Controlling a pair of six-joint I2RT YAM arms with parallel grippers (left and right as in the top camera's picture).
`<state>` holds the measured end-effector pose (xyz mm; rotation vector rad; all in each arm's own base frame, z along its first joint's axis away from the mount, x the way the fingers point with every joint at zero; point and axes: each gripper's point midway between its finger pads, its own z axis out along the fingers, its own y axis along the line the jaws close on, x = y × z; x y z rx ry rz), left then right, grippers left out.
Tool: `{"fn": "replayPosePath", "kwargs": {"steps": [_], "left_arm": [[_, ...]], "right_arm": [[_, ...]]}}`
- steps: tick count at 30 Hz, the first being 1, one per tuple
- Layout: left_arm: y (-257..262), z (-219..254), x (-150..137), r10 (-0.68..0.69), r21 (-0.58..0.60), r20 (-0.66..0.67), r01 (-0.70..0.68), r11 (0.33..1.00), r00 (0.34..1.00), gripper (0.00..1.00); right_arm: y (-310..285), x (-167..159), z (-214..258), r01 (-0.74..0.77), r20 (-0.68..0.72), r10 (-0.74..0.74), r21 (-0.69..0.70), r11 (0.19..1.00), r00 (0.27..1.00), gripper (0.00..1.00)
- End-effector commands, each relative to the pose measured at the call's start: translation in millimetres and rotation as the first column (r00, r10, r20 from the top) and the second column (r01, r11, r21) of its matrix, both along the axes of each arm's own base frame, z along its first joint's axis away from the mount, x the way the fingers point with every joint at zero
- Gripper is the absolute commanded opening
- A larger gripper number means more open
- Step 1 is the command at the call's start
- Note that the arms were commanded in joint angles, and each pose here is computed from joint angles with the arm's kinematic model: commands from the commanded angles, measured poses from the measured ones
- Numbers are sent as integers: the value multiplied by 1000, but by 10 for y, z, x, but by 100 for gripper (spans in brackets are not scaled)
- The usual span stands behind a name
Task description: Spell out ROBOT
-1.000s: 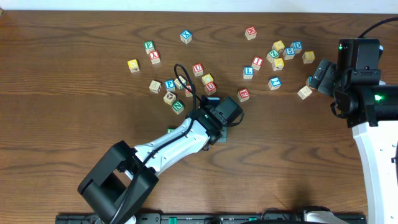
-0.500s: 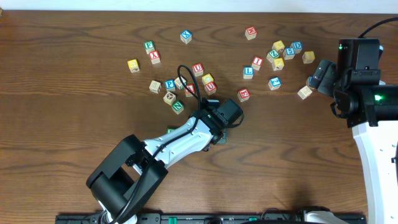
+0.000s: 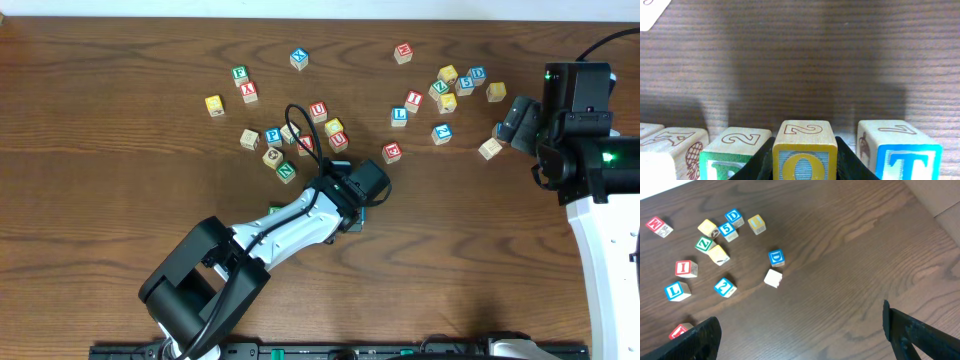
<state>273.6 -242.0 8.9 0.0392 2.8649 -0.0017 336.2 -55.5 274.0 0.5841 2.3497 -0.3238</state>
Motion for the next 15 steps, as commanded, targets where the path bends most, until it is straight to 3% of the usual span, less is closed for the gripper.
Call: {"fn": "replayPosePath", "kwargs": {"steps": [1,15], "left_arm": [[89,-63,-23,-5,47,-5,5,999,1000,10],[145,-92,-58,-22,73,-15,23,997,1000,10]], "right_arm": [[-32,3,71,5,14,-5,-16,1000,1000,99],[-32,3,70,6,14,-5,-15,1000,1000,99]]}}
